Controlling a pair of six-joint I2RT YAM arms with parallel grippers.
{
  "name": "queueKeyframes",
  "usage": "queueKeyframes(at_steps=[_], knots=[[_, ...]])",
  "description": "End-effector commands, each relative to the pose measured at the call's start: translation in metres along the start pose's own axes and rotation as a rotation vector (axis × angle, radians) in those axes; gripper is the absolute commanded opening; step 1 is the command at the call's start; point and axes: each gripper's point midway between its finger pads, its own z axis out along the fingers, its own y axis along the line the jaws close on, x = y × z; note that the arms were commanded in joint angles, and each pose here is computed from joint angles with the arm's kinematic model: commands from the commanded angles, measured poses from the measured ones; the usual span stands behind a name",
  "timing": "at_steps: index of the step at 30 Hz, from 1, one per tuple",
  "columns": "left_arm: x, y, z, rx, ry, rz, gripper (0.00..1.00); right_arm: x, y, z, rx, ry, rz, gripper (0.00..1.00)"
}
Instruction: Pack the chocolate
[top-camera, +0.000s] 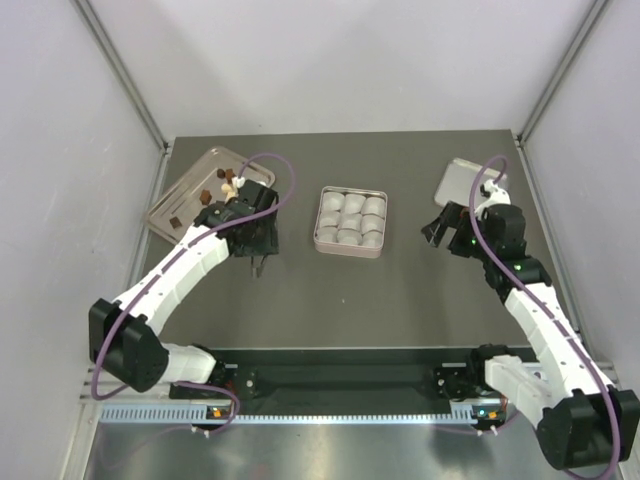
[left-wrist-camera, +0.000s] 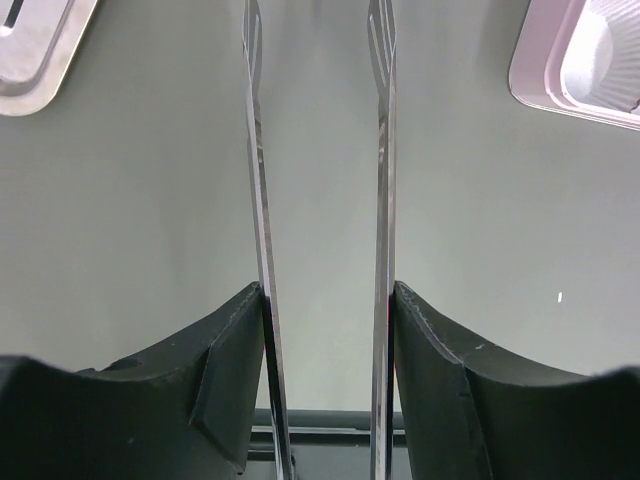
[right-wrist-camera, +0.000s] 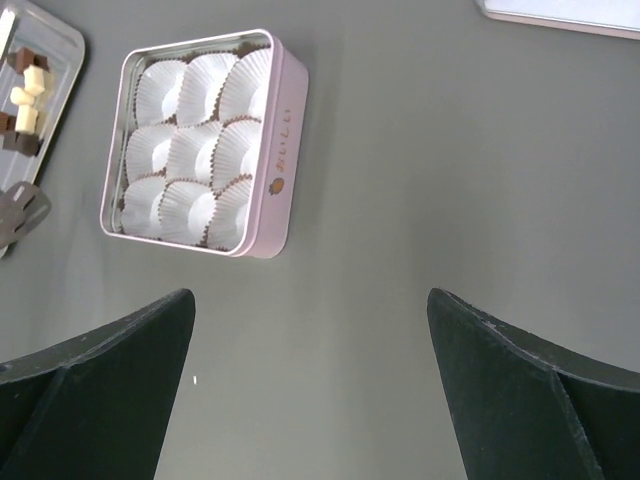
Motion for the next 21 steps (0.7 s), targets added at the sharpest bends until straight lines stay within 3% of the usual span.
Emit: queueKeyframes(at_steps=[1, 6, 14, 21], knots=[[-0.017, -0.002, -0.018, 0.026, -0.071, 0.006, 0.56, -0.021, 0.025, -0.004, -0.045, -0.030, -0.023, 1.00], [-0.050, 0.013, -0.017, -0.037, -0.153, -0.016, 0.56, -0.002, 0.057, 0.003, -0.043, 0.060, -0.141, 1.00], [-0.096, 0.059, -0.003, -0.165, -0.180, -0.078, 0.56, 0.001, 0.075, -0.006, -0.082, 0.028, -0.190, 1.00], [-0.096, 0.124, 0.012, -0.256, -0.139, -0.250, 0.55, 0.001, 0.077, -0.007, -0.109, 0.007, -0.218, 1.00]])
